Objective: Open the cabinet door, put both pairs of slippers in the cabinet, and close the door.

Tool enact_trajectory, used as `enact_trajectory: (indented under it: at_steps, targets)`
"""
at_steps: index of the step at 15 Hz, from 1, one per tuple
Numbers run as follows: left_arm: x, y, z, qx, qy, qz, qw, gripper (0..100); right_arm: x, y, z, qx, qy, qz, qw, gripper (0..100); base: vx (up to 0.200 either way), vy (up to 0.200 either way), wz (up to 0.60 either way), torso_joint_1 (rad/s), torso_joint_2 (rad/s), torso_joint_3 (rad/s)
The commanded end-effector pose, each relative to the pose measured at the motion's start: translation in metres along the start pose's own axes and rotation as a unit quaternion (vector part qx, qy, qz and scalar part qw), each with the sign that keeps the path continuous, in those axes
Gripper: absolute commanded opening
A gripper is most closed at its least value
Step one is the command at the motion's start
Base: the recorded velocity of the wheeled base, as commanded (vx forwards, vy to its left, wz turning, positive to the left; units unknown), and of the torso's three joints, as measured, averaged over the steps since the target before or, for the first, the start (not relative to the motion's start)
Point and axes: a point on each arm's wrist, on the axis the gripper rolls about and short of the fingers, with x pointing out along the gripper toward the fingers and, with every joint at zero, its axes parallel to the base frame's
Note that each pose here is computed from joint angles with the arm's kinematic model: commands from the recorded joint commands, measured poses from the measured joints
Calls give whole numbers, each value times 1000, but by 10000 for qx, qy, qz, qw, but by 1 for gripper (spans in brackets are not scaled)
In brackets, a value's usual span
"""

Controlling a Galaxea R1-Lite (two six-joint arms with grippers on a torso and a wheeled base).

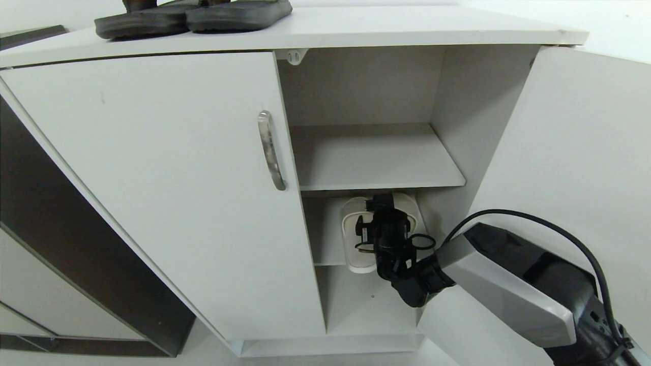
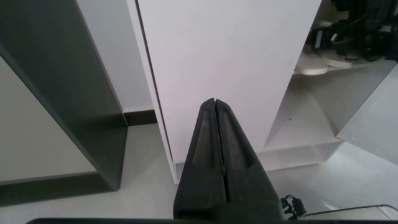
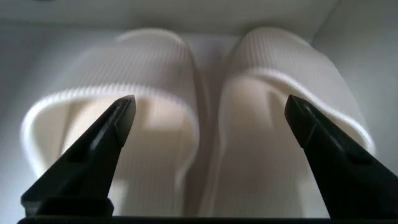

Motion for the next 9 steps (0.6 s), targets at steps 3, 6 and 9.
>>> enact_trajectory:
  at_steps: [3,6,9]
  targets:
    - [0,0,0,3,7,-3,10000,0,-89,-10,28,-164,-168,367,9991,100,0,0,0,0,0,0]
    - [0,0,0,-4,7,-3,10000,0,-133,-25,15,-447,-62,636,9970,100,0,0,0,0,0,0]
    - [0,0,0,-12,7,-3,10000,0,-133,-25,10,-473,-34,667,9966,100,0,0,0,0,0,0]
